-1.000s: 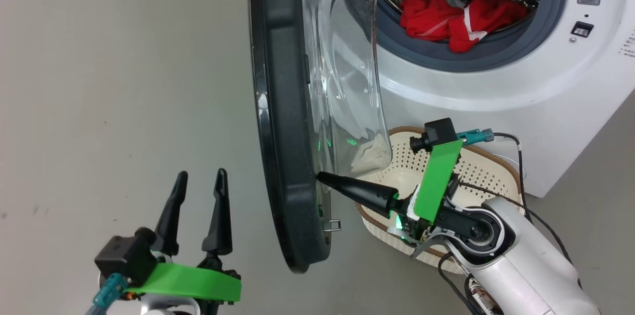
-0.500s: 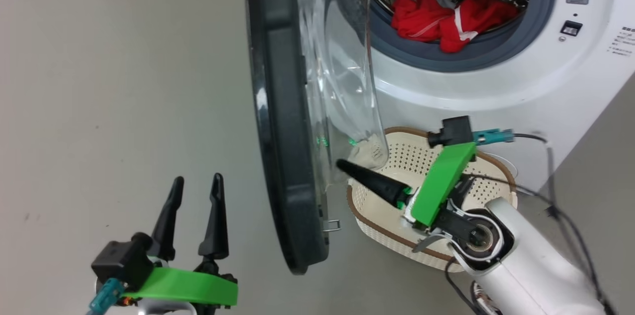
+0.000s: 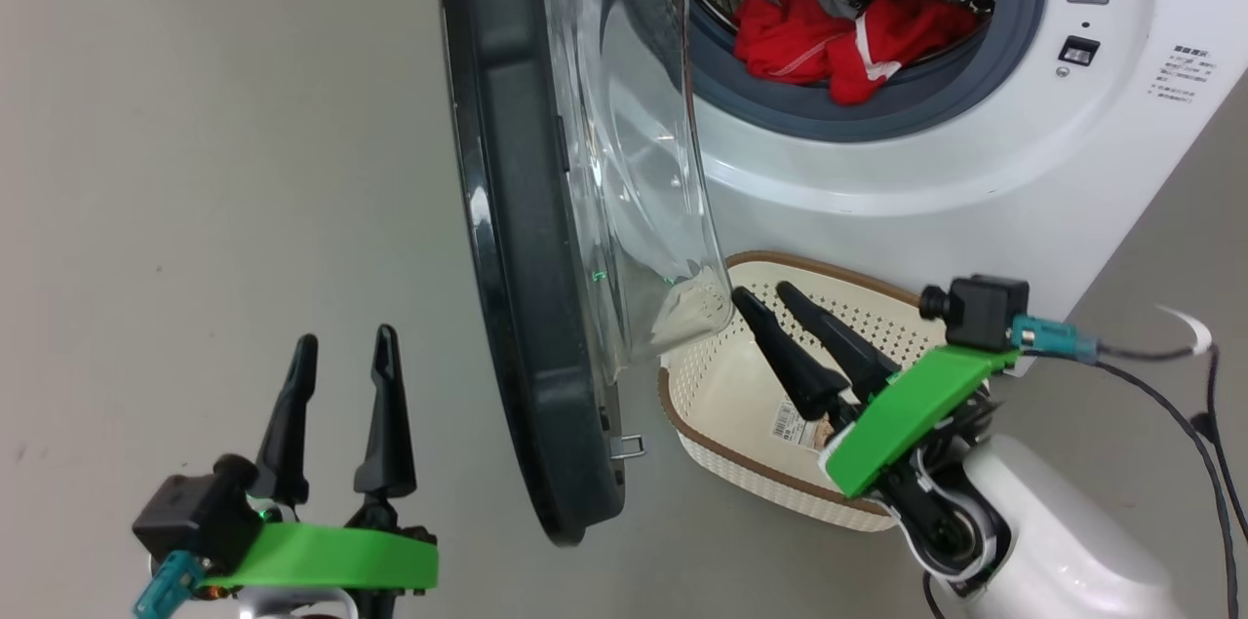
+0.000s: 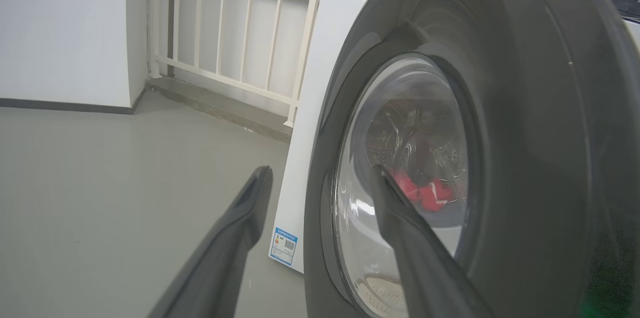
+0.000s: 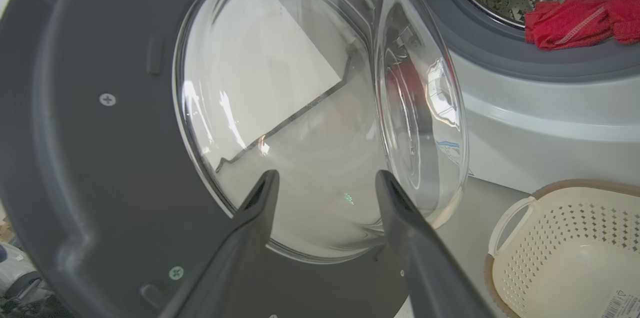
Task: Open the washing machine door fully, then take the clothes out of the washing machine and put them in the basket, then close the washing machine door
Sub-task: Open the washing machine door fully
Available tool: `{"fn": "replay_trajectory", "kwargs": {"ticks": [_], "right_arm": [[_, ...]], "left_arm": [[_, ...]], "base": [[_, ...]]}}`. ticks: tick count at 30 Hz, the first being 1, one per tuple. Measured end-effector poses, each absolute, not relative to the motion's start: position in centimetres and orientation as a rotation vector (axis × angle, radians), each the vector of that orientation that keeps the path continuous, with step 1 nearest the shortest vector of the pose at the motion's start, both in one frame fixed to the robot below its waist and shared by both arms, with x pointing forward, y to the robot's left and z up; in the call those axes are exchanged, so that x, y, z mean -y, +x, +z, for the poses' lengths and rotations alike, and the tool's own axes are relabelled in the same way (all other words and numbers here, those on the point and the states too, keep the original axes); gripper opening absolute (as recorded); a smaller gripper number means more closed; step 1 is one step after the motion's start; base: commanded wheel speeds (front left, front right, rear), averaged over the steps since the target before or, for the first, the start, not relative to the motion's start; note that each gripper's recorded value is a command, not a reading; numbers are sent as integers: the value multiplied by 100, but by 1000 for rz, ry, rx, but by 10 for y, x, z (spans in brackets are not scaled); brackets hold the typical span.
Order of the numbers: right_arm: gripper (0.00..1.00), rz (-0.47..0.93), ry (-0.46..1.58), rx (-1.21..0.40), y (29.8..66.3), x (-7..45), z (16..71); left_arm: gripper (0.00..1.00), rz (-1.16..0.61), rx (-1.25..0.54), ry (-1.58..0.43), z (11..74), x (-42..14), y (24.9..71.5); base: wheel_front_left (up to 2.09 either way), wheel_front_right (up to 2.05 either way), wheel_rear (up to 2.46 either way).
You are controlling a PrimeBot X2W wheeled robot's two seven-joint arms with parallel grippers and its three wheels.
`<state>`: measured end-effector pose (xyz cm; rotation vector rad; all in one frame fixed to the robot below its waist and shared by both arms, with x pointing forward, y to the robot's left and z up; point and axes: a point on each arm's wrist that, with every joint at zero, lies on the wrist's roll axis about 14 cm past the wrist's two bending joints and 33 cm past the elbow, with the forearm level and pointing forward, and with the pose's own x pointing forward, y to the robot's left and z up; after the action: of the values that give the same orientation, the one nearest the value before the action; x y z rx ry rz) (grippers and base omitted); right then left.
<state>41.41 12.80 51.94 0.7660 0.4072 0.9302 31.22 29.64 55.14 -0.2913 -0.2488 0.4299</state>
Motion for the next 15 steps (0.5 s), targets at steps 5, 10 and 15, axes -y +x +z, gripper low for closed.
{"fn": "replay_trajectory", "kwargs": {"ticks": [5,10,15], "right_arm": [[100,851,746,-315,419,-112,511],[100,790,615,-229,428,-95,498],[100,758,460,-131,436,-84,499]], "left_arm": [[100,418,239,-263,550,-292,312],[100,412,239,-263,549,-289,310],[100,414,245,-263,551,-289,308]], "base": [[0,0,0],[0,0,0],[0,0,0]]}}
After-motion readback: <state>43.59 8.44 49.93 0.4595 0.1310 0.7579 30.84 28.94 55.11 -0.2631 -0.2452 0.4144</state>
